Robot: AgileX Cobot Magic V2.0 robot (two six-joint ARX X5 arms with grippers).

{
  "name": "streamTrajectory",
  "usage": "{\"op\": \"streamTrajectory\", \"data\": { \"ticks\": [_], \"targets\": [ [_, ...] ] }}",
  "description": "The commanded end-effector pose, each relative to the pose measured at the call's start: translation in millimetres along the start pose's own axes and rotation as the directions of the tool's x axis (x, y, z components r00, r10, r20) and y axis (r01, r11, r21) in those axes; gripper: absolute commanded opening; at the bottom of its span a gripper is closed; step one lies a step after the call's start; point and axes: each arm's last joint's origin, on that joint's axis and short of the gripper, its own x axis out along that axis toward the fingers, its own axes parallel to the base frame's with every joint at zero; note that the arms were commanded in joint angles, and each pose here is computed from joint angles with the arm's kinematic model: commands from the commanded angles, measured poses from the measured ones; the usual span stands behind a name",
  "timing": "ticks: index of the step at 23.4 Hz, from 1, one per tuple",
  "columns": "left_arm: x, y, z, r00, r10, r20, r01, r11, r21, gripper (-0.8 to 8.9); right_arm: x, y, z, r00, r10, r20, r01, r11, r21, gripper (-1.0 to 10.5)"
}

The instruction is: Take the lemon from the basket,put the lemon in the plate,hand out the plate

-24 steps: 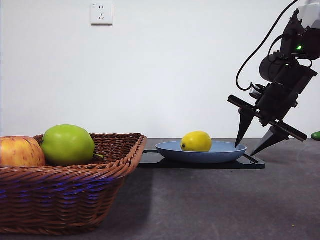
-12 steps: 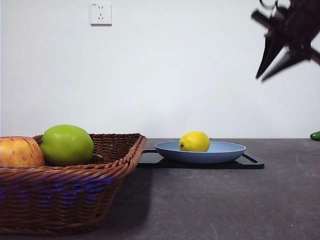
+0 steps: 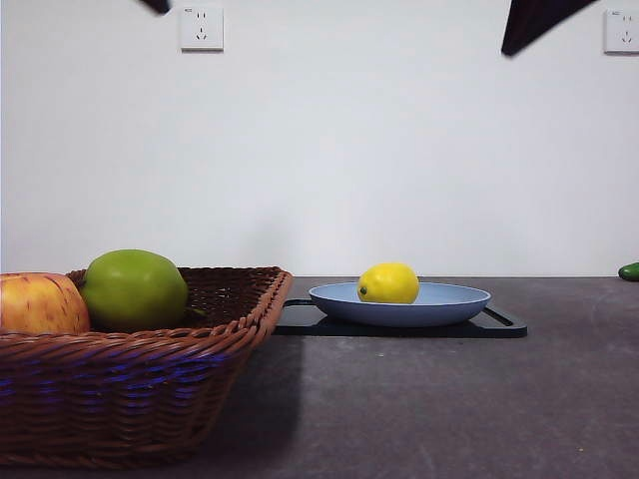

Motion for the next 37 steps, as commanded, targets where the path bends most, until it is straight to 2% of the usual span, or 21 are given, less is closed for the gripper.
{"op": "streamTrajectory", "data": {
  "ticks": [1,4,6,10,12,16,27,30,33,37],
  "targets": [
    [-3.2,14.3,-20.5,0.997,-0.019,0.074,0.022,0.999,-0.048,0.06,-8.5,7.6,-19.1,0.991,-0.013,0.130,0.013,1.000,-0.003,0.0],
    [-7.7,25.9,-67.0,0.987,0.011,0.159,0.010,0.991,-0.132,0.06,-15.8,10.1,-60.2,0.961,-0.059,0.271,0.059,0.998,0.005,0.0],
    [-11.9,27.3,-97.8,0.979,0.071,0.193,-0.037,0.984,-0.177,0.06,-14.9,7.4,-84.0,0.931,-0.106,0.349,0.100,0.994,0.036,0.0],
    [-22.5,17.3,-141.4,0.937,0.122,0.326,-0.053,0.976,-0.213,0.06,-5.9,4.2,-119.6,0.885,-0.101,0.455,0.085,0.995,0.056,0.0],
    [-31.4,13.8,-145.5,0.915,0.141,0.378,-0.064,0.976,-0.209,0.06,-3.5,3.8,-122.9,0.887,-0.103,0.450,0.069,0.994,0.090,0.0],
    [-36.7,12.9,-144.1,0.895,0.153,0.419,-0.073,0.977,-0.201,0.08,-4.2,3.8,-123.2,0.887,-0.102,0.451,0.068,0.993,0.093,0.0],
    [-42.5,9.9,-147.6,0.888,0.164,0.430,-0.093,0.979,-0.180,0.08,-4.5,3.7,-123.1,0.886,-0.103,0.452,0.068,0.993,0.093,0.0],
    [-59.5,3.8,-155.5,0.853,0.193,0.485,-0.119,0.976,-0.180,0.08,-4.9,3.8,-123.2,0.885,-0.102,0.454,0.067,0.993,0.094,0.0],
    [-78.1,-2.6,-164.0,0.794,0.236,0.560,-0.158,0.970,-0.185,0.08,-4.9,3.8,-123.2,0.885,-0.102,0.454,0.067,0.993,0.093,0.0],
    [-84.7,-6.3,-176.7,0.747,0.321,0.582,-0.233,0.947,-0.223,0.08,-5.2,3.8,-123.2,0.885,-0.102,0.455,0.067,0.993,0.093,0.0]
  ]
}}
